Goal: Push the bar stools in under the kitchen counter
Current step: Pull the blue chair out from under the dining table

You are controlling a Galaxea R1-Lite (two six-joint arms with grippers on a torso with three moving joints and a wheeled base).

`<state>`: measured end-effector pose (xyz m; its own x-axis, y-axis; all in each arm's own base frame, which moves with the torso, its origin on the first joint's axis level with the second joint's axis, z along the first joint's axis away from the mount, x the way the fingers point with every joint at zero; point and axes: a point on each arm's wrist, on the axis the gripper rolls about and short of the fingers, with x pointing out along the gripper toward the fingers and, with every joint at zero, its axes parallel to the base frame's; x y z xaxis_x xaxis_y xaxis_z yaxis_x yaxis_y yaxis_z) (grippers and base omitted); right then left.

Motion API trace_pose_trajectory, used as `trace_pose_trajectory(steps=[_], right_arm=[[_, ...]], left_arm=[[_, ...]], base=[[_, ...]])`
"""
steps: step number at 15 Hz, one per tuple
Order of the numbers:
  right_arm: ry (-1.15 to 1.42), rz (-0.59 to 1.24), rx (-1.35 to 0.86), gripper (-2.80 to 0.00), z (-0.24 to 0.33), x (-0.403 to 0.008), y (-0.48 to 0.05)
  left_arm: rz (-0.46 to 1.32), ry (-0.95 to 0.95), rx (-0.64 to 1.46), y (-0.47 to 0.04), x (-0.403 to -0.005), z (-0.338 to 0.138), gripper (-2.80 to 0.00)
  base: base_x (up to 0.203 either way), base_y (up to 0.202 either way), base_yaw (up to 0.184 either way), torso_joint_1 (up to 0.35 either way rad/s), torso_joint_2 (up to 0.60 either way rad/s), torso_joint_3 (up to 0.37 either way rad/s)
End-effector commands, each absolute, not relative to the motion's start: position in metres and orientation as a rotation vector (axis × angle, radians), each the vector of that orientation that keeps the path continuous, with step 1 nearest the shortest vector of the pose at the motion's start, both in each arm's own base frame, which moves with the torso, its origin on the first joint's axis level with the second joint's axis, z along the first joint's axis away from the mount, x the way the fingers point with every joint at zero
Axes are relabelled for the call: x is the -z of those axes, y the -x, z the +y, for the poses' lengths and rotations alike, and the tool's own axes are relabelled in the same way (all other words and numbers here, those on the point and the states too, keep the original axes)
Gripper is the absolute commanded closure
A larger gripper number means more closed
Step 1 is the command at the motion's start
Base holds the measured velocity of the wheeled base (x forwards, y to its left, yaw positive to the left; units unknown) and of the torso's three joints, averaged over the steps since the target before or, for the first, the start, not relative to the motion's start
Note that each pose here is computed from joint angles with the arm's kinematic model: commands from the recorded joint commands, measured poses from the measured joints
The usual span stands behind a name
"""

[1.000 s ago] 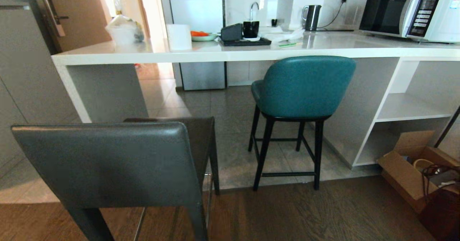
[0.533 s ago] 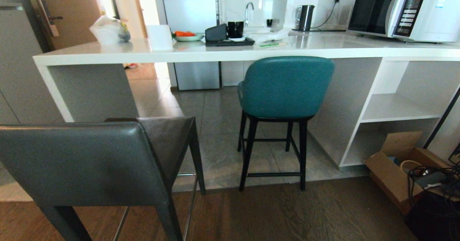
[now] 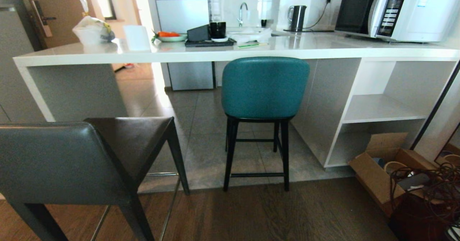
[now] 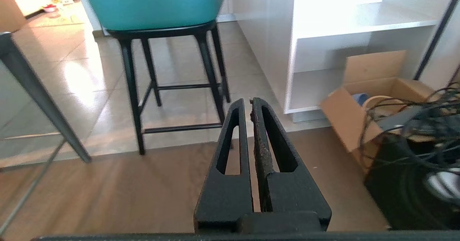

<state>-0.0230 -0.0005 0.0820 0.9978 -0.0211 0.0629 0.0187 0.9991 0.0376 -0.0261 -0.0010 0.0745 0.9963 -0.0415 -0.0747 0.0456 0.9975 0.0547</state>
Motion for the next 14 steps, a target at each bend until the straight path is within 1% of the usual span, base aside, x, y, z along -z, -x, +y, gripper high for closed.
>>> trace_pose_trajectory(steps=[1, 8, 10, 14], right_arm=[[-0.037, -0.04, 0.021, 0.0, -0.0005, -0.0753, 0.0211], [-0.037, -0.04, 0.021, 0.0, -0.0005, -0.0753, 0.0211], [-0.037, -0.04, 0.021, 0.0, -0.0005, -0.0753, 0.0211], [-0.037, -0.04, 0.021, 0.0, -0.0005, -0.0753, 0.0211]], left_arm=[[0.074, -0.057, 0.044, 0.0261, -0.0744, -0.001, 0.0], [0.074, -0.057, 0.044, 0.0263, -0.0747, -0.001, 0.0], [0.074, -0.057, 0.044, 0.0261, -0.0744, -0.001, 0.0], [0.072, -0.057, 0.044, 0.0263, -0.0745, -0.001, 0.0]], base=[[0.0, -0.194, 0.002, 0.002, 0.0, 0.002], [0.0, -0.193, 0.003, 0.001, 0.0, 0.003], [0.0, -0.082, 0.003, 0.003, 0.0, 0.006], [0.0, 0.0, 0.0, 0.0, 0.0, 0.0]])
